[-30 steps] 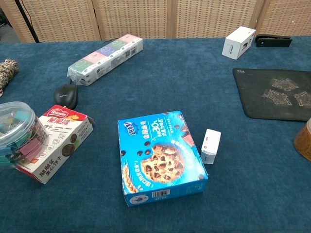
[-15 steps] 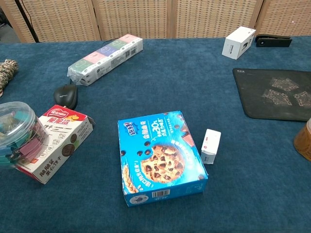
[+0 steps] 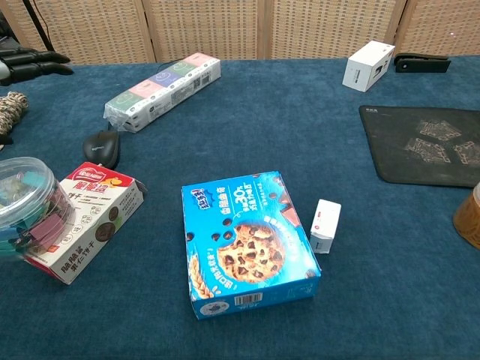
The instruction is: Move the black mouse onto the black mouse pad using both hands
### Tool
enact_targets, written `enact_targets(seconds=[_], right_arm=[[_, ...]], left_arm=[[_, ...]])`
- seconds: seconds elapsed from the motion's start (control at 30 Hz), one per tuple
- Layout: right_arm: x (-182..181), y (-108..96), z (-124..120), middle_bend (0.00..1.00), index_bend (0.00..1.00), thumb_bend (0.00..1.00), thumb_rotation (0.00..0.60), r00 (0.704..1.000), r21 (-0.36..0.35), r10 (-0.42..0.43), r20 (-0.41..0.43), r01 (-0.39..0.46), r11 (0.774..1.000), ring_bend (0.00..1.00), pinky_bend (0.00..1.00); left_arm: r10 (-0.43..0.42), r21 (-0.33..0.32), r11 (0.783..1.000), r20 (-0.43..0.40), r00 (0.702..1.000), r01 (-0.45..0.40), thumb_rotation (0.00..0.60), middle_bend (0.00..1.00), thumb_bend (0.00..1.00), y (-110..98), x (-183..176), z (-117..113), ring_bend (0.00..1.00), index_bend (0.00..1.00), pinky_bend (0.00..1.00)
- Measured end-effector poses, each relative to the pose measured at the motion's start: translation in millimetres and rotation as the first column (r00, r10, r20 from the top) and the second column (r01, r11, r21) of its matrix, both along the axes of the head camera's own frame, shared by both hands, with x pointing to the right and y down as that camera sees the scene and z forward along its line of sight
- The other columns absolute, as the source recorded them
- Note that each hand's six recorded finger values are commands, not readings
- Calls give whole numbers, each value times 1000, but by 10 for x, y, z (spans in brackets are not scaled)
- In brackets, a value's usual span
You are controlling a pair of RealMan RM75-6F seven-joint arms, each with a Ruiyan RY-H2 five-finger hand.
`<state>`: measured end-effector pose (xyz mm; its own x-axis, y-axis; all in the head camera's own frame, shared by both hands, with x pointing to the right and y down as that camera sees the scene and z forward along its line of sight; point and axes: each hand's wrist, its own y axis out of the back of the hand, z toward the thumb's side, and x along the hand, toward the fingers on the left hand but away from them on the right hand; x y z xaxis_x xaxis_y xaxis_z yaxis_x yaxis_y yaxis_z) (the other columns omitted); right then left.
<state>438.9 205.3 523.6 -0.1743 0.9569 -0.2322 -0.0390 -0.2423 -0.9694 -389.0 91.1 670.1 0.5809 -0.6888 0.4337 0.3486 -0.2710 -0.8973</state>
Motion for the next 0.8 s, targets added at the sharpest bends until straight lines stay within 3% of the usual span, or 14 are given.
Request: enact_targets(seconds=[0.27, 0.5, 0.8], right_arm=[[22, -33, 52, 0, 0, 0, 600, 1000, -3, 10, -16, -10, 1000, 0, 0], [82, -46, 58, 0, 0, 0, 600, 999, -2, 31, -21, -31, 1000, 0, 0], [125, -54, 50, 0, 0, 0, 600, 999, 1, 46, -15, -46, 999, 0, 0]], left_arm=[[183, -9, 983, 71, 981, -183, 600, 39, 98, -157, 353, 362, 107, 36, 263], [273, -38, 962, 103, 957, -270, 600, 88, 98, -109, 595, 579, 152, 96, 263], [336, -47, 942, 150, 930, -333, 600, 230, 115, -65, 757, 718, 268, 258, 279]])
